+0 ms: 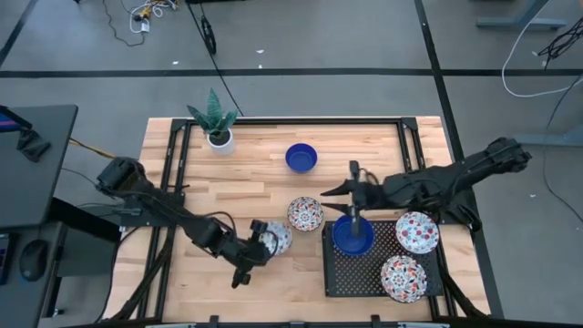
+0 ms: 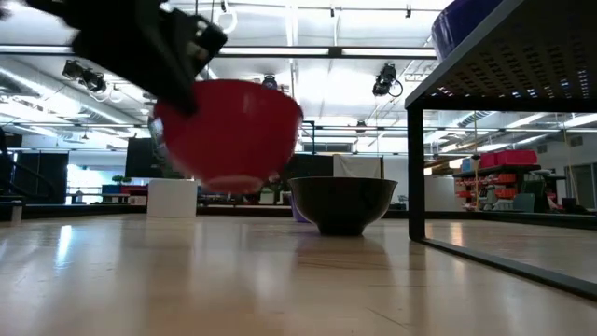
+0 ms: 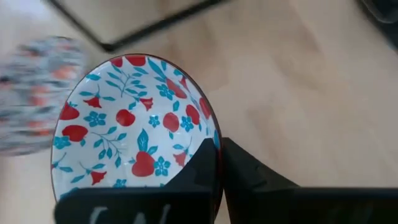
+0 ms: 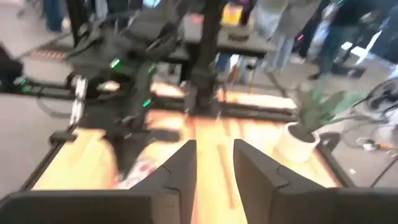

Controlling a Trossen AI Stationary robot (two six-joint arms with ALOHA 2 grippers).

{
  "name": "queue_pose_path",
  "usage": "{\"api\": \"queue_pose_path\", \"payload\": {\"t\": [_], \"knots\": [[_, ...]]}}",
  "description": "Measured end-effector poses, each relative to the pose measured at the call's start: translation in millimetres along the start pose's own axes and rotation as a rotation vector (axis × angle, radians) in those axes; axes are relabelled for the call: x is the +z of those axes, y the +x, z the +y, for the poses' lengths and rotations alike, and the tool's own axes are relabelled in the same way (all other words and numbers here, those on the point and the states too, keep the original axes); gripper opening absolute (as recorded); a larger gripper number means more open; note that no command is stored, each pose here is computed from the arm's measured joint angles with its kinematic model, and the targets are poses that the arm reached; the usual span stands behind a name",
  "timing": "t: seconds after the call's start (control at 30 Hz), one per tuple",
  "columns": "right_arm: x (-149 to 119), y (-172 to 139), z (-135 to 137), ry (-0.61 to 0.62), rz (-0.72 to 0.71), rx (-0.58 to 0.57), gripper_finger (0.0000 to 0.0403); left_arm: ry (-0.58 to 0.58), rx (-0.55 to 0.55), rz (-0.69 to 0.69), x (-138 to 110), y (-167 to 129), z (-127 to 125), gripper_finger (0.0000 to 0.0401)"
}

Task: Pick & Place Mini bowls
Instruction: Stack the red patterned bowl on the red patterned bowl on the shelf

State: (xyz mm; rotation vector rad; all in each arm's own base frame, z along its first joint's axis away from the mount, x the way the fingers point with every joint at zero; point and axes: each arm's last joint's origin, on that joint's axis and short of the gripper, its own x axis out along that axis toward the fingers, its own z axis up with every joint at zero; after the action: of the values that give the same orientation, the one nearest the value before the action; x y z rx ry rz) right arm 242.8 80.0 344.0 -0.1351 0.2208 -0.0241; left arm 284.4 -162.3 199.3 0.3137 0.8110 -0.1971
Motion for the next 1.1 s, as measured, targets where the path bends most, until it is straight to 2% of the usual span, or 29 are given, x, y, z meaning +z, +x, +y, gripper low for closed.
{"api": "queue_pose_path", "payload": {"t": [0.1, 0.2, 0.37, 0.5, 0.6, 0.87, 1.1], "knots": [[11.2, 9.9, 5.1, -0.023, 0.064, 0.056, 0.012, 0.038, 0.071, 0.043, 8.5, -15.3, 10.8, 0.0011], [20.4, 22.1, 11.6, -0.078, 0.137, 0.124, 0.0138, 0.062, 0.124, 0.032, 27.2, -36.6, 23.3, 0.0011], [29.8, 42.1, 21.6, -0.232, 0.263, 0.216, 0.0165, 0.139, 0.136, -0.004, 58.1, -64.0, 39.6, 0.0011], [35.1, 54.8, 29.1, -0.341, 0.251, 0.319, 0.0175, 0.185, 0.113, -0.071, 79.2, -79.0, 50.6, 0.0011], [39.0, 58.3, 32.8, -0.37, 0.233, 0.398, 0.0175, 0.21, 0.118, -0.081, 86.3, -85.7, 57.2, 0.0011], [34.5, 64.5, 33.4, -0.377, 0.266, 0.392, 0.0165, 0.224, 0.149, -0.087, 90.8, -87.5, 72.4, 0.0011], [24.4, 77.0, 28.0, -0.392, 0.332, 0.311, 0.0164, 0.198, 0.16, -0.082, 90.2, -85.3, 84.2, 0.0012]]}}
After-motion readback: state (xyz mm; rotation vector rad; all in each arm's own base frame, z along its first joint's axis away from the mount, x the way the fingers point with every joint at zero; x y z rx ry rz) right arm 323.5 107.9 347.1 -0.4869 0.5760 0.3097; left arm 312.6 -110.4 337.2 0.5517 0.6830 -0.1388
